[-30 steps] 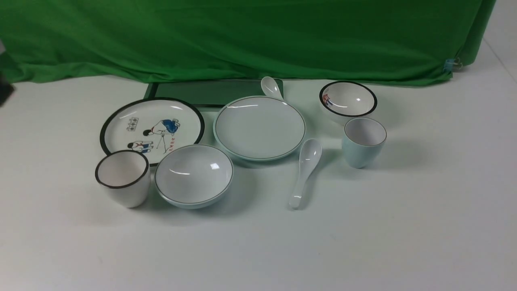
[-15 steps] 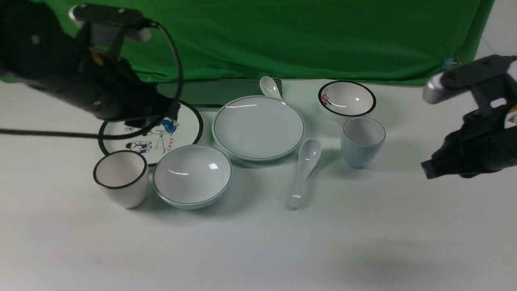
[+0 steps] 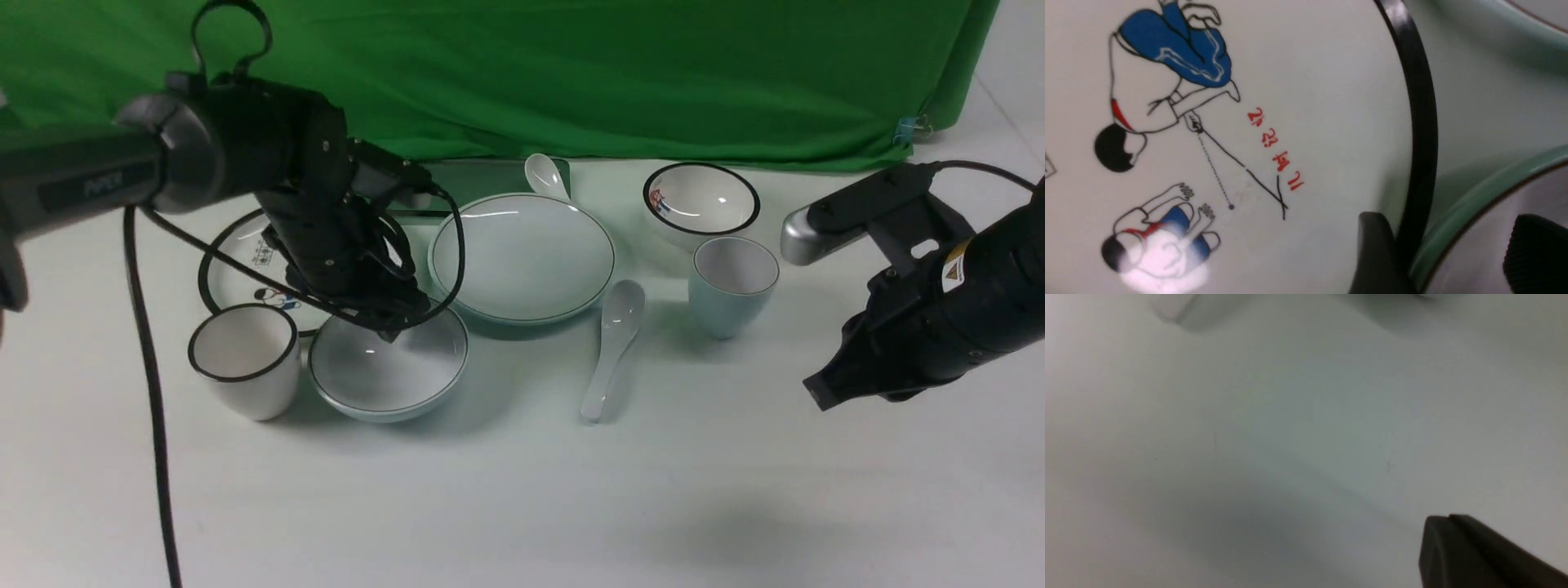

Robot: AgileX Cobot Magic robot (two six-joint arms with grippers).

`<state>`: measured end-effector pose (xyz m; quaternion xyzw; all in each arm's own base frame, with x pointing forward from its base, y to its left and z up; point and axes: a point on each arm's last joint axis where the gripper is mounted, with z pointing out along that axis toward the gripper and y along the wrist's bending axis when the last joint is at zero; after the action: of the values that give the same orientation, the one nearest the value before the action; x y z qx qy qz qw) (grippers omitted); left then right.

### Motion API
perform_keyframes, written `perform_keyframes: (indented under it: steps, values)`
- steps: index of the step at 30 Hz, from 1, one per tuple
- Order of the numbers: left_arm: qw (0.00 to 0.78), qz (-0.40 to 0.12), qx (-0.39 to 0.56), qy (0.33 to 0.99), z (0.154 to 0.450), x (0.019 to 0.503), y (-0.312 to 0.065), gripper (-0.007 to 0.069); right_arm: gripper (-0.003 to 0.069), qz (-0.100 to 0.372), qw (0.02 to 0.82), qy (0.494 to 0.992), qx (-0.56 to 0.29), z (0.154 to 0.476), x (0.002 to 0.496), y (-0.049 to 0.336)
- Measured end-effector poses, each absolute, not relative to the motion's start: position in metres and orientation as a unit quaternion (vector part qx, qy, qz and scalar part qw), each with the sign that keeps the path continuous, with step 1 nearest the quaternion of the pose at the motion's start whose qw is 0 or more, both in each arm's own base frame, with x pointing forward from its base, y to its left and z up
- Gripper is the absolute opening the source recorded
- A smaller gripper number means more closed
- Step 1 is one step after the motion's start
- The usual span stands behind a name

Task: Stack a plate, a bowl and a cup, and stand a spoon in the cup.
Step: Use the left arm to grab a blue rice bowl, then use the left arm to put the blue rice bowl into the blue large plate in the middle

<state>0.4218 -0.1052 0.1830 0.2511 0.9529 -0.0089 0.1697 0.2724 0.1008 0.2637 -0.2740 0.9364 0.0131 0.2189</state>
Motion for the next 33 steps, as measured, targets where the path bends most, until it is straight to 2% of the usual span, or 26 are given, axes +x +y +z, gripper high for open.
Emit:
perform_keyframes:
  steps: [6,8,12,15,17,18,21,24,27,31,32,33]
  values:
    - [0.175,-0.041,0.235,0.955,0.192,0.425,-0.111,0.0039,0.0014,0.013,0.22,0.936,-0.274,0.264,0.273,0.101]
    - [0.173,-0.058,0.237,0.954,0.202,0.426,-0.115,-0.0001,0.0014,0.013,0.222,0.936,-0.274,0.264,0.273,0.101]
    - [0.182,-0.087,0.254,0.946,0.229,0.432,-0.122,-0.0011,0.0014,0.014,0.225,0.935,-0.274,0.264,0.273,0.101]
    - [0.239,-0.112,0.249,0.932,0.258,0.443,-0.129,-0.0011,0.0014,0.014,0.23,0.934,-0.273,0.265,0.274,0.101]
    - [0.269,-0.118,0.242,0.925,0.265,0.449,-0.131,-0.0011,0.0014,0.014,0.232,0.933,-0.274,0.265,0.275,0.102]
    - [0.318,-0.123,0.227,0.912,0.274,0.458,-0.134,-0.0011,0.0015,0.015,0.237,0.932,-0.272,0.265,0.275,0.102]
    - [0.364,-0.134,0.196,0.9,0.269,0.471,-0.137,-0.0011,0.0015,0.02,0.24,0.934,-0.263,0.265,0.276,0.103]
    - [0.368,-0.135,0.18,0.902,0.244,0.484,-0.139,-0.0011,0.0022,0.03,0.237,0.938,-0.252,0.263,0.277,0.104]
    - [0.349,-0.133,0.178,0.91,0.22,0.489,-0.14,-0.0011,0.0072,0.036,0.243,0.937,-0.247,0.26,0.28,0.107]
    - [0.327,-0.133,0.177,0.919,0.197,0.493,-0.141,0.0002,0.0243,0.041,0.265,0.934,-0.237,0.267,0.292,0.111]
    - [0.327,-0.133,0.176,0.919,0.197,0.493,-0.141,0.0003,0.0253,0.042,0.264,0.935,-0.234,0.267,0.293,0.111]
    - [0.329,-0.133,0.174,0.919,0.195,0.494,-0.141,0.0029,0.0328,0.044,0.266,0.936,-0.225,0.271,0.301,0.113]
